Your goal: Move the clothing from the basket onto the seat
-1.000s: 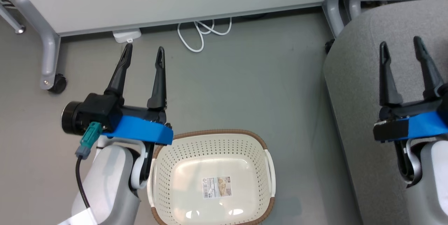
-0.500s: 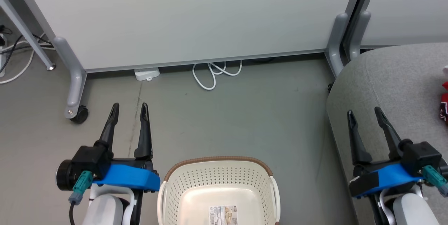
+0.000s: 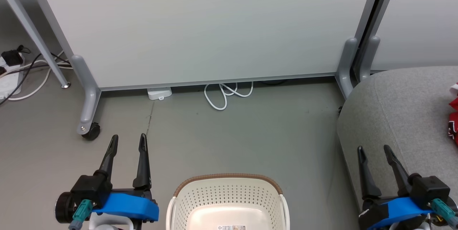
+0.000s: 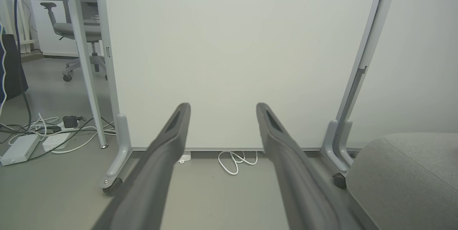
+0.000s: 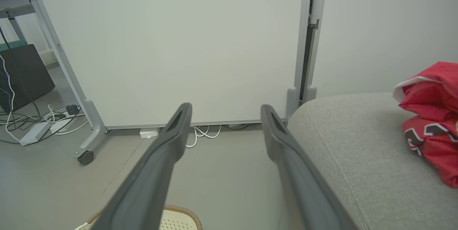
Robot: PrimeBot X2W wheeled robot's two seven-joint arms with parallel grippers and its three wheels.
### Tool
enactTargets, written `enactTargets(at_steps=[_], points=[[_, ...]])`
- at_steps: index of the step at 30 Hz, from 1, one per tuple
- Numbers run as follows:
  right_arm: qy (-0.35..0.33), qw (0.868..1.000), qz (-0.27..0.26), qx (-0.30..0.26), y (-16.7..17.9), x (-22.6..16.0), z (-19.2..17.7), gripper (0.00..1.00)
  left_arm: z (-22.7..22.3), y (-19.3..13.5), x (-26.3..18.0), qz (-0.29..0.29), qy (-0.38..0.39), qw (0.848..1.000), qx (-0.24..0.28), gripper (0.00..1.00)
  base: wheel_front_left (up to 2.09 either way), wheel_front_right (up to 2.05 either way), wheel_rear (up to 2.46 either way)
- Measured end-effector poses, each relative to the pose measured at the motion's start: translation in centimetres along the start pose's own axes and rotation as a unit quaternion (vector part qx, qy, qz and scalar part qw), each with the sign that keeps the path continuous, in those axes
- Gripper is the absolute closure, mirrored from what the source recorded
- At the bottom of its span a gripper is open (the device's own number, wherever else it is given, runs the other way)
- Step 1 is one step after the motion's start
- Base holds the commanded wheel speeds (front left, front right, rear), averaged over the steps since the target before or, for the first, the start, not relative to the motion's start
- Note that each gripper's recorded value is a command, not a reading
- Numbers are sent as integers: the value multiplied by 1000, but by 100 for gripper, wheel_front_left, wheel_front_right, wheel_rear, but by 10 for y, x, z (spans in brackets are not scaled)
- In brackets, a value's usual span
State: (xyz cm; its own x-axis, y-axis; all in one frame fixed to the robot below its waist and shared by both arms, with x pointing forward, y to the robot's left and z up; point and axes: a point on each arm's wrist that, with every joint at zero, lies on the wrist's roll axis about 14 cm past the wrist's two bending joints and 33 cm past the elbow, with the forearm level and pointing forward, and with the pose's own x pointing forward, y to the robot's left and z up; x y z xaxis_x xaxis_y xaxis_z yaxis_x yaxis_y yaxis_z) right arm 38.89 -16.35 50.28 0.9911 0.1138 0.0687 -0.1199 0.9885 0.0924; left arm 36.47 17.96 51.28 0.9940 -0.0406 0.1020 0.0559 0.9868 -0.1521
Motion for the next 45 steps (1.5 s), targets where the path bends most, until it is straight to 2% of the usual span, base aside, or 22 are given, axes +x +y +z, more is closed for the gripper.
enactTargets(at_steps=[13,14,19,28,45], points=[[4,1000,-6,10,1,-7,-4,0,-4,-6,-5,-9,6,1000,-5,0,0,0,0],[8,1000,-6,11,1,-8,-6,100,-7,-5,-7,-8,12,1000,-6,100,0,0,0],[46,999,-14,22,-1,-18,-28,100,-34,-1,-23,4,55,998,-18,100,0,0,0],[54,992,-43,103,-10,-19,-31,100,-37,8,-22,33,65,993,-97,100,0,0,0],[51,966,-75,243,-19,-19,-29,100,-35,21,-17,70,65,969,-230,100,0,0,0]])
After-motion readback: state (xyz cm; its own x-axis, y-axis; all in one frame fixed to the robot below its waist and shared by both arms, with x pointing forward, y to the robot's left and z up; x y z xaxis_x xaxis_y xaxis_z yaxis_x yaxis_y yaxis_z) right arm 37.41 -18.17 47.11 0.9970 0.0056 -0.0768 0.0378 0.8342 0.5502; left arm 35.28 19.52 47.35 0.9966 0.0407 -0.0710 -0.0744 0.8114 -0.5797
